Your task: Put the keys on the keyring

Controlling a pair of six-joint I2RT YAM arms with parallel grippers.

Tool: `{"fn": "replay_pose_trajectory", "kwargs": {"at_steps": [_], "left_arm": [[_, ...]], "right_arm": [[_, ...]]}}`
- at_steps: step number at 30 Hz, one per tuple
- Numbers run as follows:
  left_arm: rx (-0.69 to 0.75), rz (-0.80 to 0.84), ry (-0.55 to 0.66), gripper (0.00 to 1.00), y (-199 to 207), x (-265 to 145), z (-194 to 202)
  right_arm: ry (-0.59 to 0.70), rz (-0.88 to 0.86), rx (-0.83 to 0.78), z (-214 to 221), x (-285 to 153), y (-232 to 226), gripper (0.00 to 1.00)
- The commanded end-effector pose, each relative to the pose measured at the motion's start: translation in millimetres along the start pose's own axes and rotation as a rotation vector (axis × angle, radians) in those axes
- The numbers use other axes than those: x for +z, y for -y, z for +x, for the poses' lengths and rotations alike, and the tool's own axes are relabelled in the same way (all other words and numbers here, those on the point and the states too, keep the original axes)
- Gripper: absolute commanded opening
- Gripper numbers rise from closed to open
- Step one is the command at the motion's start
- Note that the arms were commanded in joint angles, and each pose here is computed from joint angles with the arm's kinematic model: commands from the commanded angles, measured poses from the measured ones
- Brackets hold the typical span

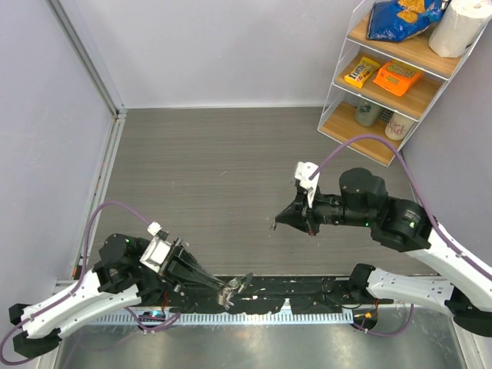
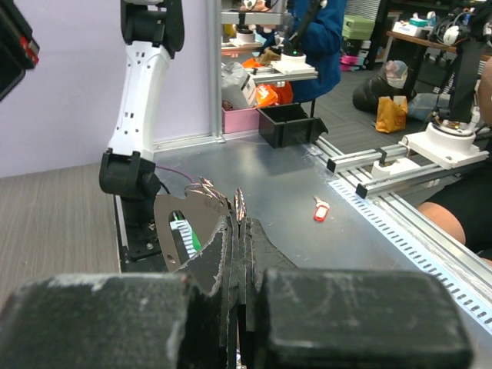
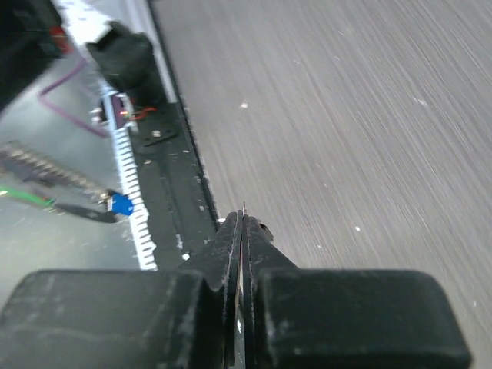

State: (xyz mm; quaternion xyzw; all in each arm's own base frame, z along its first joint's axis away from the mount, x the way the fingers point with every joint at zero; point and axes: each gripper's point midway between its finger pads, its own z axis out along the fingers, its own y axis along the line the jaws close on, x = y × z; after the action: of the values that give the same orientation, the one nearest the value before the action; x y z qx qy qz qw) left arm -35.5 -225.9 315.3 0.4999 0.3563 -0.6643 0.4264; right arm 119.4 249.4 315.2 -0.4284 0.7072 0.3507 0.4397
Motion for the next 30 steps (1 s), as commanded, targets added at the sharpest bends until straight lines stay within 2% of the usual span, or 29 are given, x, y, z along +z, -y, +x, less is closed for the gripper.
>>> {"fn": "replay_pose_trajectory", "kwargs": {"at_steps": [1, 7, 15, 21, 30], "left_arm": [[0.089, 0.086, 0.060, 0.00, 16, 5, -34], [0.105, 0.057, 0.079, 0.00, 9, 9, -41], [0.126, -0.113, 0.134, 0.00, -19, 7, -52], [0.135, -0.216, 0.161, 0.00, -37, 3, -56], [0.140, -0.232, 0.163, 0.00, -40, 2, -57]], "right_arm": [[0.061, -0.292, -0.162, -34, -29, -53, 0.05], [0.059, -0.430, -0.233, -49, -42, -83, 0.05], [0.026, -0.550, -0.257, -53, -44, -115, 0.05], [0.014, -0.599, -0.226, -58, -36, -128, 0.05], [0.041, -0.571, -0.200, -79, -14, -133, 0.05]]}}
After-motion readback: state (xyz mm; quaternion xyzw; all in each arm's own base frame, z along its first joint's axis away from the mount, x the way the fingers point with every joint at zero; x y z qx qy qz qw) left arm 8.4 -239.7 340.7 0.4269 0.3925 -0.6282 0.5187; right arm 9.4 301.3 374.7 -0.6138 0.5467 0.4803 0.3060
